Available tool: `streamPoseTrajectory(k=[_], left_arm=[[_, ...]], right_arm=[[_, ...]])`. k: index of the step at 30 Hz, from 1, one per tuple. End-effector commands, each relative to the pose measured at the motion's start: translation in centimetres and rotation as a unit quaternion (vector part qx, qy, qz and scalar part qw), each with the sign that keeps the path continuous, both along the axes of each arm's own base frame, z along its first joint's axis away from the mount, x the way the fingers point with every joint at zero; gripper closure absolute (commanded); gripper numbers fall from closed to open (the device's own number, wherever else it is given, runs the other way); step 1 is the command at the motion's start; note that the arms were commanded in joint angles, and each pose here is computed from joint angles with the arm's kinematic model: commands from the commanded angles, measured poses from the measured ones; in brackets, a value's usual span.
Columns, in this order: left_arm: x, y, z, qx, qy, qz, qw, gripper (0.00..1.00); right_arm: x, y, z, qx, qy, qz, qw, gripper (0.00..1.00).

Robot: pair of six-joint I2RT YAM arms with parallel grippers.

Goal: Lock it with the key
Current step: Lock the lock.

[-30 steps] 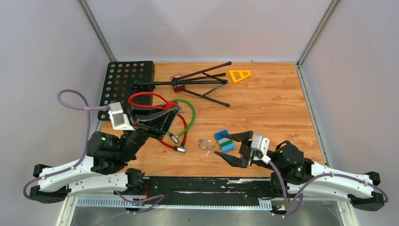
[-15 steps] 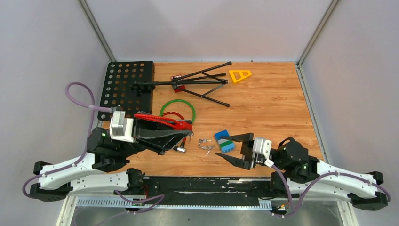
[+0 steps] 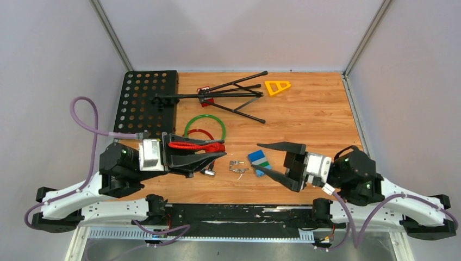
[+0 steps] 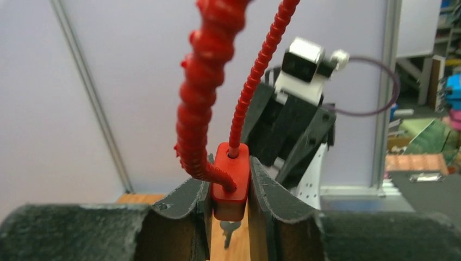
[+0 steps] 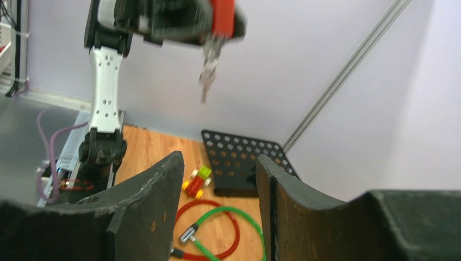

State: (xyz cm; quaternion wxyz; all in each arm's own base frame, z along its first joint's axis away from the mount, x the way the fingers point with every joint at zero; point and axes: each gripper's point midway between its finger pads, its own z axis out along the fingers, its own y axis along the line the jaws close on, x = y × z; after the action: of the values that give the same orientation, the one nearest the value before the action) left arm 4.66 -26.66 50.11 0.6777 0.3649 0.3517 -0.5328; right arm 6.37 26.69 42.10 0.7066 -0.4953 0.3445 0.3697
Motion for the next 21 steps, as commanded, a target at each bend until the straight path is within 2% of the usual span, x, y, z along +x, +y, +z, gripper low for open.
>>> streamPoseTrajectory(k=[1,4,8,14,21], left_arm=[[1.3,-0.1,-1.0,0.063,-0.078,0.056,0.993,1.00],[2.0,-0.9,-2.3,0.103,-0.090,0.070,0.988,1.00],[2.2,-1.6,-3.2,0.120,-0.098,0.071,0.985,1.00],[2.2,-2.3,-4.4,0.146,-0.106,0.065,0.982,1.00],[2.0,-2.4,-4.8,0.152,-0.109,0.058,0.981,1.00]], right_arm=[[-1.0,-1.2,5.2,0.033,-0.043,0.015,0.998,0.51],[-1.7,-0.9,6.8,0.042,-0.056,0.034,0.997,0.58],[-1.7,0.4,7.6,0.027,-0.054,0.044,0.997,0.63],[-1.8,3.0,6.6,-0.021,-0.058,0.063,0.996,0.61],[-2.4,3.6,5.7,-0.030,-0.063,0.083,0.994,0.59]])
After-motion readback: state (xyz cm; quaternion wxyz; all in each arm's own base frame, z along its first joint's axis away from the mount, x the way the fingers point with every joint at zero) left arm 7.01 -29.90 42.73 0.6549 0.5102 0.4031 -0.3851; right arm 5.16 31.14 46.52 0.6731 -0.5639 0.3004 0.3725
